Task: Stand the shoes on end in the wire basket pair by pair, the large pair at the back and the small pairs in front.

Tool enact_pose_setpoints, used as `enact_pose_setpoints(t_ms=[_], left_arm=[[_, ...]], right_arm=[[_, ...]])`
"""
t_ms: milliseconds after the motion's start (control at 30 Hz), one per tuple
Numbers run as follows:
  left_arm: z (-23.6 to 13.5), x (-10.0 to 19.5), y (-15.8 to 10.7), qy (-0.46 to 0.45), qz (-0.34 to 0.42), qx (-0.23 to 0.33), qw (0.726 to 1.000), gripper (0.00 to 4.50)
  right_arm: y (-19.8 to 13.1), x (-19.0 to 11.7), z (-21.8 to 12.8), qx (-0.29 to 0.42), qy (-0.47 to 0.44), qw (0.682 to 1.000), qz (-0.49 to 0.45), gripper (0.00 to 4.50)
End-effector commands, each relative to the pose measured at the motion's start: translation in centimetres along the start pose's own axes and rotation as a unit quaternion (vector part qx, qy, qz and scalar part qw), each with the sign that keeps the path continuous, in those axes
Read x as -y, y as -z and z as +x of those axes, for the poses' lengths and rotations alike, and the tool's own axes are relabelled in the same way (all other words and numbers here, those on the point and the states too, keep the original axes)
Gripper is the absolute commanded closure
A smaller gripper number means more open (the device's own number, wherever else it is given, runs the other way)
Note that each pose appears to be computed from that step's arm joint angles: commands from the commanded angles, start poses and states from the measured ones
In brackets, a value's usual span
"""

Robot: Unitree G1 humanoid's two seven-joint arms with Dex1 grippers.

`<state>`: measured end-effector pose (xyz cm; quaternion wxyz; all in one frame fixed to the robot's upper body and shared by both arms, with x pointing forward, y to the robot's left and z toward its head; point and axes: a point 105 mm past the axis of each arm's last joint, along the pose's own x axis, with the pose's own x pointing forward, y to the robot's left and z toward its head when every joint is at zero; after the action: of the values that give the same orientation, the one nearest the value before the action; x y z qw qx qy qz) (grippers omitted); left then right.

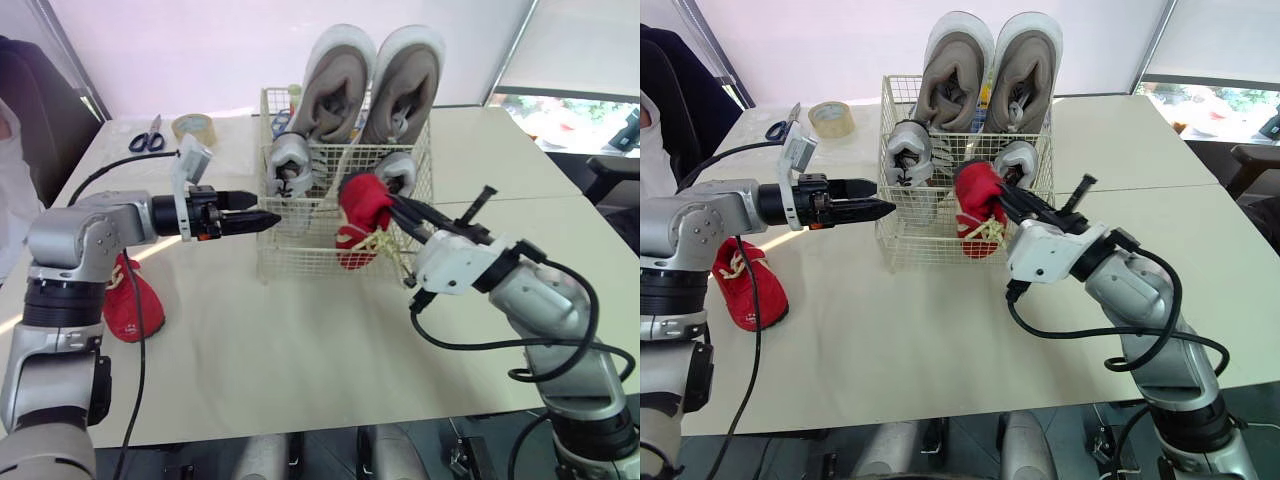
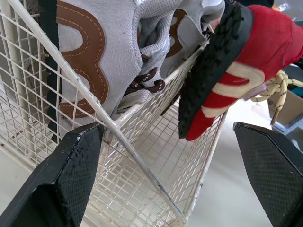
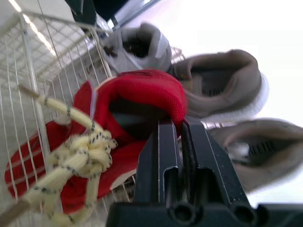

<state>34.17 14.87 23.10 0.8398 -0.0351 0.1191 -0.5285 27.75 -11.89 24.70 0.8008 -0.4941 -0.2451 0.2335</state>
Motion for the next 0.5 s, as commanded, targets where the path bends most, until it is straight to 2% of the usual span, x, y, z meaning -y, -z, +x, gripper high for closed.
enact_pose_setpoints(t_ms=[33,433,500], left_arm=[[0.0,0.7,-2.1,0.010,0.041,0.024,0.999,0.00],[0.4,0.6,-2.1,0.012,0.043,0.028,0.999,0.00],[0.4,0.6,-2.1,0.012,0.043,0.029,0.999,0.00]], right_arm=[[-0.8,1.6,-1.1,-0.008,0.042,0.999,-0.021,4.40],[-0.2,1.9,-1.7,-0.054,0.044,0.997,-0.017,4.40],[0.3,1.3,-1.7,-0.067,0.023,0.997,0.008,4.40]])
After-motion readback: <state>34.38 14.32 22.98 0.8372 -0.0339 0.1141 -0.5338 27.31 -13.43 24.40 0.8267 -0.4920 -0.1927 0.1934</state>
